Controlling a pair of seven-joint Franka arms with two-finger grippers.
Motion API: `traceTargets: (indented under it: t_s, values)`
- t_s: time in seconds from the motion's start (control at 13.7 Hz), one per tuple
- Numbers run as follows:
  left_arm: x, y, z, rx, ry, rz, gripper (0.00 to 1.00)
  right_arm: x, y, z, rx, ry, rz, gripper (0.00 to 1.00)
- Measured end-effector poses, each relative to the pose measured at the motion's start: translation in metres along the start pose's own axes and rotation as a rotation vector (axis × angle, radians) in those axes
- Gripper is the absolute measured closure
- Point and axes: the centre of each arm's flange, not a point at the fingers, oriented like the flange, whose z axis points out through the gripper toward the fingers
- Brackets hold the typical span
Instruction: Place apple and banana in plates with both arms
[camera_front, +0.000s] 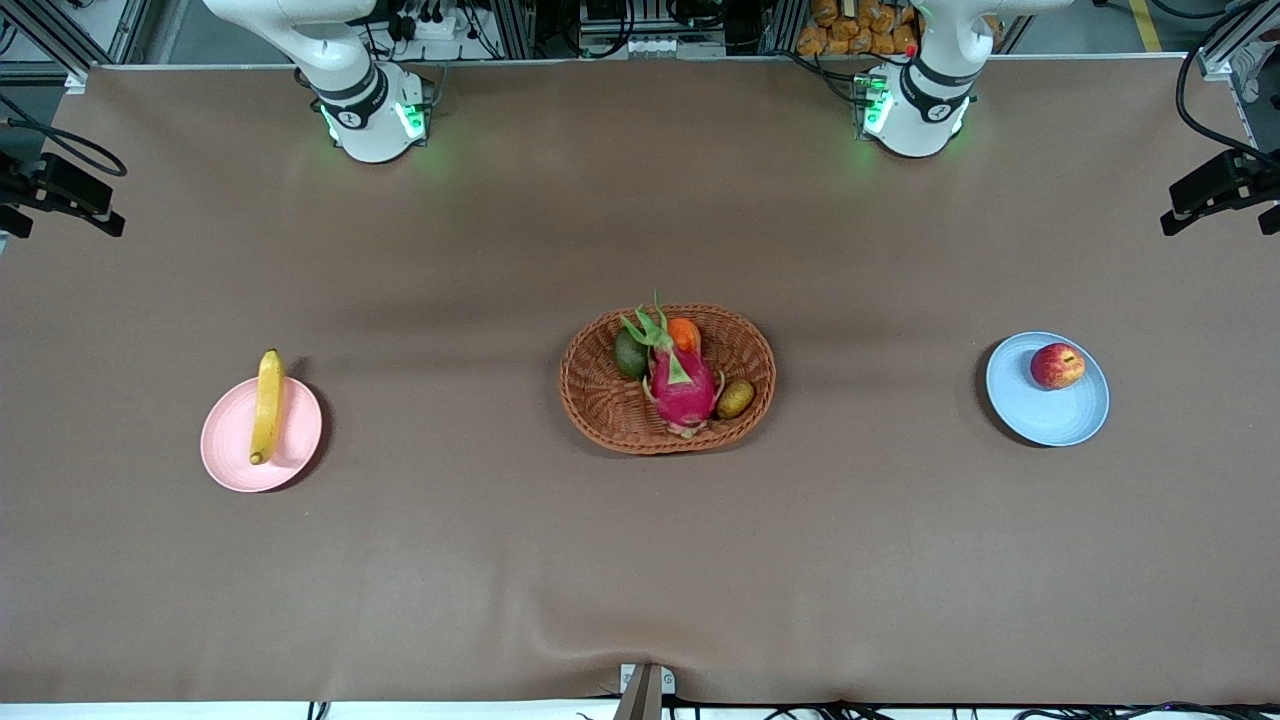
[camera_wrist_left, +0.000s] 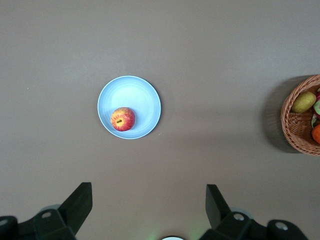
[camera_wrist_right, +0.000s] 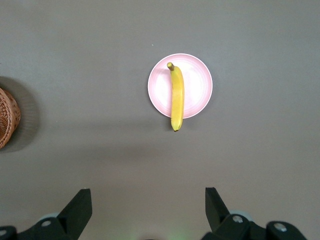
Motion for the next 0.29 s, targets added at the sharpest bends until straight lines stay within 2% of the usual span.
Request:
traceTargets:
  t_s: [0.29]
  values:
    - [0.0, 0.0025, 0.0001, 0.0, -0.001, 0.005, 0.0, 0.001, -0.0003, 0.0017, 0.0, -0.002, 0.0, 0.0]
